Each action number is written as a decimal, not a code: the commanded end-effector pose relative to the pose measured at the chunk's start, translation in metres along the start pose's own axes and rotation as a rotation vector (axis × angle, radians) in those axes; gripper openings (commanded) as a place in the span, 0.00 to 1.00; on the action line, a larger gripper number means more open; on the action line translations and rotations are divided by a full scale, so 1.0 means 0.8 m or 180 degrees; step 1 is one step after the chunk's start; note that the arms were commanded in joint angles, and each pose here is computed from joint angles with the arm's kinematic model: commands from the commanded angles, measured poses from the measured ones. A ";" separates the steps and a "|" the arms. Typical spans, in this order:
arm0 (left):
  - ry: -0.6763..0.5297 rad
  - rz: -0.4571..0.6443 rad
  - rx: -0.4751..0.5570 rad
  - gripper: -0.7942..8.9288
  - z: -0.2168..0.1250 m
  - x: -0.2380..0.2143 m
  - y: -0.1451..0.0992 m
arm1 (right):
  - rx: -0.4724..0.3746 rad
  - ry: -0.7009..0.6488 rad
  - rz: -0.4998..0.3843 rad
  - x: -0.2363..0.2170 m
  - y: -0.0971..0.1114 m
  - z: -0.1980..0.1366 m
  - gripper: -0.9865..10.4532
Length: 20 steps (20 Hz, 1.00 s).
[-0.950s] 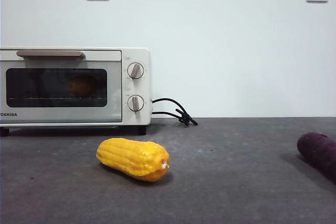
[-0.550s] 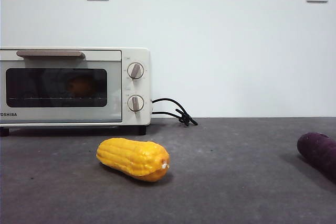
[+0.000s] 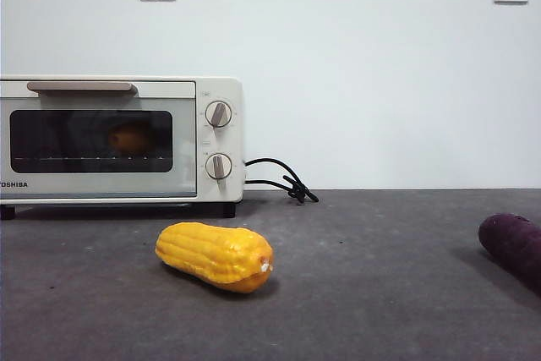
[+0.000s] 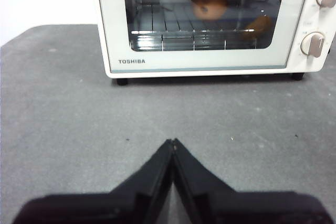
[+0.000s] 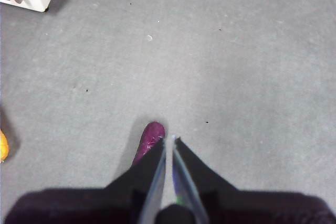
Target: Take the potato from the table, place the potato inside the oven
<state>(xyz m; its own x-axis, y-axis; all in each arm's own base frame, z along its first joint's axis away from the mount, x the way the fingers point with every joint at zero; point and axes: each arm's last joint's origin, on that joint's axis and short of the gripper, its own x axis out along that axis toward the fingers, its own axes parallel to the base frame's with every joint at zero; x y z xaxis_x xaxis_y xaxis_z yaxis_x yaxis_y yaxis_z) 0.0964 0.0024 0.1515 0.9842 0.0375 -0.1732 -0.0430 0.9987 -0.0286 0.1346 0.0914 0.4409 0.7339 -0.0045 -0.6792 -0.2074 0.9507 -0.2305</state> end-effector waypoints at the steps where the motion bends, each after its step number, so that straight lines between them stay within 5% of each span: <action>1: 0.0027 0.0014 -0.0033 0.08 -0.004 0.002 0.001 | -0.0020 0.0093 -0.0031 0.003 0.001 -0.004 0.11; 7: 0.0083 0.0016 -0.0032 0.08 -0.005 0.003 0.001 | -0.0020 0.0090 -0.0057 0.003 -0.001 -0.004 0.11; 10: 0.0117 0.0019 -0.0031 0.08 -0.006 0.004 0.001 | -0.0244 -0.0013 -0.0260 -0.011 -0.022 -0.012 0.11; 16: 0.0135 0.0018 -0.0032 0.08 -0.007 0.004 0.001 | 0.0572 -0.0366 -0.0718 -0.047 -0.076 -0.037 0.11; 18: 0.0135 0.0018 -0.0031 0.08 -0.007 0.004 0.001 | 0.0689 -0.1170 -0.0400 -0.052 -0.084 -0.034 0.11; 20: 0.0137 0.0018 -0.0031 0.08 -0.007 0.004 0.001 | 0.0433 -0.1894 0.0132 -0.039 -0.082 -0.040 0.11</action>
<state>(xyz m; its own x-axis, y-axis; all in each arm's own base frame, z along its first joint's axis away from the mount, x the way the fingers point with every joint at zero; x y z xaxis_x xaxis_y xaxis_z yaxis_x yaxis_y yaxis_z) 0.0983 0.0025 0.1484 0.9765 0.0377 -0.2122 -0.0453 0.9985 -0.0309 0.0984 0.0156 0.4580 0.9754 0.0903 -0.2013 -0.1027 0.9934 -0.0519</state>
